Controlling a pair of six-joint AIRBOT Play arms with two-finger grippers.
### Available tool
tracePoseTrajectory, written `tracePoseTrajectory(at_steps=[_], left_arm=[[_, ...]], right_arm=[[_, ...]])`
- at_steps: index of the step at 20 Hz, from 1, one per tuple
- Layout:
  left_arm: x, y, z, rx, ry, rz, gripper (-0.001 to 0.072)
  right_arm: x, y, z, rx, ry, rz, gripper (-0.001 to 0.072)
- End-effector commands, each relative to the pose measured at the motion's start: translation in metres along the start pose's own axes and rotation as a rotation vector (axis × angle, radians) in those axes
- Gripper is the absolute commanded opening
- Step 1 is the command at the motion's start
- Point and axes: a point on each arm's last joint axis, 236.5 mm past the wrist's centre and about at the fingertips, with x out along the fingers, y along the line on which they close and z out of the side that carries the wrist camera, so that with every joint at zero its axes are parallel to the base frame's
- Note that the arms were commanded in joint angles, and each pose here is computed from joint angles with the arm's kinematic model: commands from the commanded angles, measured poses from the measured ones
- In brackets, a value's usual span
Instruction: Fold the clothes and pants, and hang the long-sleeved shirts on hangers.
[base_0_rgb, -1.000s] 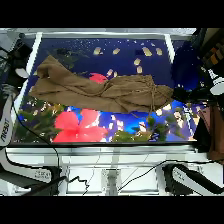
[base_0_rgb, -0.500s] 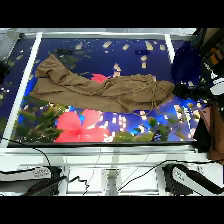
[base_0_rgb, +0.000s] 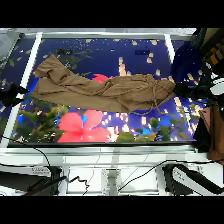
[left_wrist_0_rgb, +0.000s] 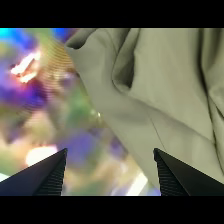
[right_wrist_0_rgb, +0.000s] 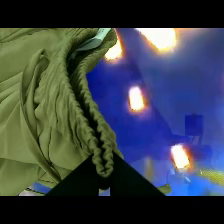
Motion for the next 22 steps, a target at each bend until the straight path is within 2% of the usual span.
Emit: tracePoseTrajectory(at_steps=[1,11,14,16,19,22], left_arm=[[0.037,0.009,0.003,-0.012,-0.008,0.018,0.0614],[0.090,0.026,0.022,-0.100,-0.103,0.055,0.0613],[0.084,-0.006,0.028,-0.126,-0.127,-0.042,0.0609],[0.068,-0.028,0.039,-0.057,-0.182,-0.070,0.0526],[0.039,-0.048,0.048,-0.022,-0.229,-0.093,0.0526],[0.040,-0.055,0.031,-0.066,-0.158,-0.112,0.0527]], right_arm=[[0.000,0.000,0.000,-0.001,-0.002,0.000,0.0039],[0.000,-0.001,0.005,-0.001,-0.020,-0.003,0.0039],[-0.001,-0.002,0.013,-0.001,-0.054,-0.009,0.0039],[-0.001,-0.002,0.015,0.000,-0.064,-0.011,0.0039],[-0.001,-0.003,0.015,-0.002,-0.065,-0.012,0.0039],[-0.001,-0.003,0.018,-0.002,-0.078,-0.015,0.0039]])
